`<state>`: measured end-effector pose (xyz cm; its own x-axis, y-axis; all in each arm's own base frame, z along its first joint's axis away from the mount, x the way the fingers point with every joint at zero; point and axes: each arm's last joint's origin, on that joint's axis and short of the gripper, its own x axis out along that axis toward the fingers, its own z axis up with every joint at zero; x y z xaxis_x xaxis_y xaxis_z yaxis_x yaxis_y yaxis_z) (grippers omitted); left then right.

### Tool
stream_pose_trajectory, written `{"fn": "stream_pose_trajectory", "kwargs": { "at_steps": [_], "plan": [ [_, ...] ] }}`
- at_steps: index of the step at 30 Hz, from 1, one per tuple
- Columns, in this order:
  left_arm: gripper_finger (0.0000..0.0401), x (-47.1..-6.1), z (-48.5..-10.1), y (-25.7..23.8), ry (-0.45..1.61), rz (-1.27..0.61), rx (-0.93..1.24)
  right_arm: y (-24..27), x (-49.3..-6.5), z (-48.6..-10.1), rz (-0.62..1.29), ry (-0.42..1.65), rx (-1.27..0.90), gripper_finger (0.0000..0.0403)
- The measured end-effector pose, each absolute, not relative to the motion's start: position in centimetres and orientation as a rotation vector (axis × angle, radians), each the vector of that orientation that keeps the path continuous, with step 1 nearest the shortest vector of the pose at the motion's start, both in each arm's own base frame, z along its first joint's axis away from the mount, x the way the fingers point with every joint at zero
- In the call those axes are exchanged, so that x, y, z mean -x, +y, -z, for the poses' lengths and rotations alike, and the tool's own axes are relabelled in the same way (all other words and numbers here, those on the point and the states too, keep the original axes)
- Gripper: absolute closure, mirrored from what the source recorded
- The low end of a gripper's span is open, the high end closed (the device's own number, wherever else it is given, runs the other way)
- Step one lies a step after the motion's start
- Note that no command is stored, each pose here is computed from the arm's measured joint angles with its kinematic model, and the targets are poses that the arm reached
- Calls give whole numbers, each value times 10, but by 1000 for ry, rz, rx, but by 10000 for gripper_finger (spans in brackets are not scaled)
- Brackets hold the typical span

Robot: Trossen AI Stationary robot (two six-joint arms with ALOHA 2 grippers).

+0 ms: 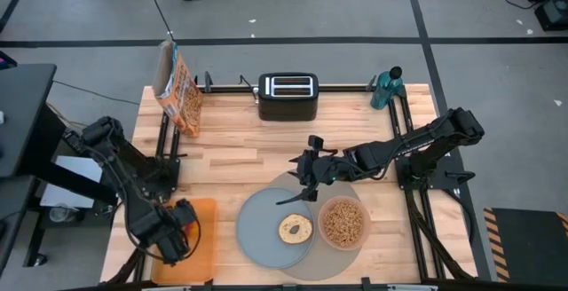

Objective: Arrange a breakfast setting
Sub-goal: Put the red apple on the blue plate

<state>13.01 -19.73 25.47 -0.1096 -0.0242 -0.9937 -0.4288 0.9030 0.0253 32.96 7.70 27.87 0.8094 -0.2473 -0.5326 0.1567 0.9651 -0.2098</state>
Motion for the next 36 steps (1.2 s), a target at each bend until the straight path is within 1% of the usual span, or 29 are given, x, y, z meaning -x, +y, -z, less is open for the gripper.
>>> {"fn": "stream_pose_trajectory", "kwargs": {
  "at_steps": [4,8,13,22,36],
  "plan": [
    [230,-133,-253,-202,1597,-323,377,78,-330,-279,208,591,157,245],
    [230,-133,-241,-199,1618,-352,327,79,-329,-278,190,594,153,245],
    [230,-134,-239,-198,1590,-342,297,80,-329,-278,187,594,152,245],
    [230,-136,-239,-199,1552,-359,316,81,-329,-278,185,599,148,245],
    [230,-138,-231,-202,1562,-391,286,92,-325,-277,160,605,162,245]
  ]
}}
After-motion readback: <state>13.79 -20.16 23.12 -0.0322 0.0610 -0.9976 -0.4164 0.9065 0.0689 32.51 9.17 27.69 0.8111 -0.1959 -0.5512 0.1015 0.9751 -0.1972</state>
